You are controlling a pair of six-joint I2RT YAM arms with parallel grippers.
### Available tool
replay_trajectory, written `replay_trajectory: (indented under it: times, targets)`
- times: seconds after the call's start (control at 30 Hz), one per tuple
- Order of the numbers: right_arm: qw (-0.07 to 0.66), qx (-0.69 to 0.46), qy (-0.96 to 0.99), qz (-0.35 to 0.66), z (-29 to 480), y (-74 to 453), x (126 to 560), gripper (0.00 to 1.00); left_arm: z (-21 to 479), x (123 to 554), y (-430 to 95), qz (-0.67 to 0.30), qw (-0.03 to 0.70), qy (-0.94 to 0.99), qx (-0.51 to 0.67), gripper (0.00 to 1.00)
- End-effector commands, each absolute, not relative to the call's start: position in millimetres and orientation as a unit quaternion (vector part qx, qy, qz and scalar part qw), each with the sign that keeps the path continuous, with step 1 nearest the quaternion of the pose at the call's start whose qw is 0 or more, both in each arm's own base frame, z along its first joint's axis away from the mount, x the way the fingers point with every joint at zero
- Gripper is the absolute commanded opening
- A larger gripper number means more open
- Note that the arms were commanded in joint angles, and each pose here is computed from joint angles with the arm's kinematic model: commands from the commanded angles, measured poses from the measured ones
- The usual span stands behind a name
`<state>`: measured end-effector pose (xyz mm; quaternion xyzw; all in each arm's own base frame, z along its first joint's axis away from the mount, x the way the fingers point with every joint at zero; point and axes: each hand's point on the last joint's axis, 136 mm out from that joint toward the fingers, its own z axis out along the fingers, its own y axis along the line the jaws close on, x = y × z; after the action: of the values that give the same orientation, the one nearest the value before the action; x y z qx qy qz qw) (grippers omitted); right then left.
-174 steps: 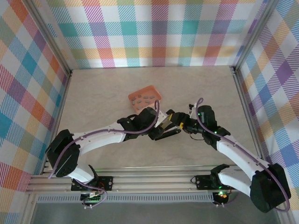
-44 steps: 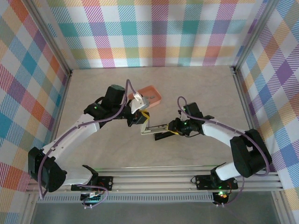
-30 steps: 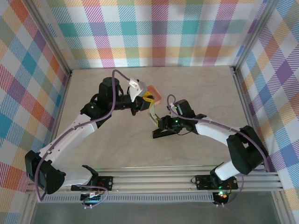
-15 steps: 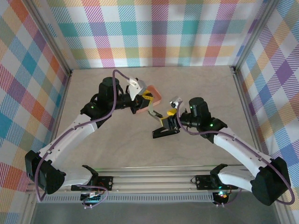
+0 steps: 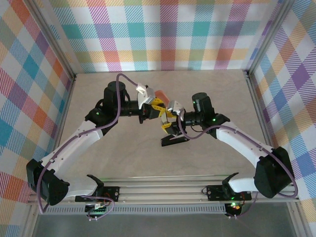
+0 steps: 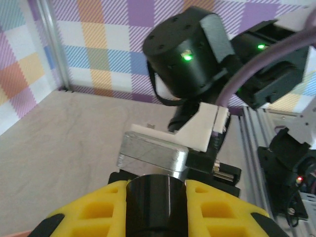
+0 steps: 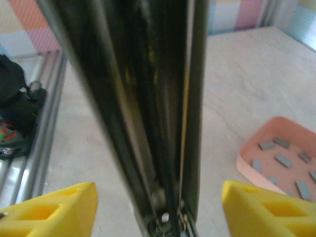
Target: Load the staples into the stapler
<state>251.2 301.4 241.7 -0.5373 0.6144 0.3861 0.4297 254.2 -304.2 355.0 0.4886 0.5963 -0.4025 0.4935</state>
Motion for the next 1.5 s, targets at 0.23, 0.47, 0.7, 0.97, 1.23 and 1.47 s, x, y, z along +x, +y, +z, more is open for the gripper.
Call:
replay_trajectory:
  times: [0.23,0.47,0.7,0.97,1.23,1.47]
  targets:
    - [0.425,-0.482,0.651,0.405,258.7,278.8,265.6,0.02,388.4,270.3,-296.0,-0.384,0.565,0.584,0.439,0.44]
    - [0.368,-0.286,0.856,0.225,216.0,197.9,307.7,0.02,330.6,285.9,-287.1,-0.337,0.509,0.671,0.421,0.72]
    - [0.242,-0.136,0.953,0.124,168.5,126.0,312.2,0.00,234.3,295.2,-285.7,-0.281,0.406,0.759,0.423,0.74]
    - [0.121,-0.026,0.991,0.052,109.8,95.7,338.3,0.00,160.5,279.0,-298.1,-0.260,0.298,0.807,0.438,0.75]
    - [0.066,0.009,0.997,0.029,66.1,89.9,368.5,0.10,130.8,280.1,-297.9,-0.250,0.266,0.828,0.425,0.73]
    - [0.099,0.027,0.993,0.056,88.6,98.2,378.7,0.59,125.9,280.9,-296.7,-0.248,0.263,0.835,0.415,0.75]
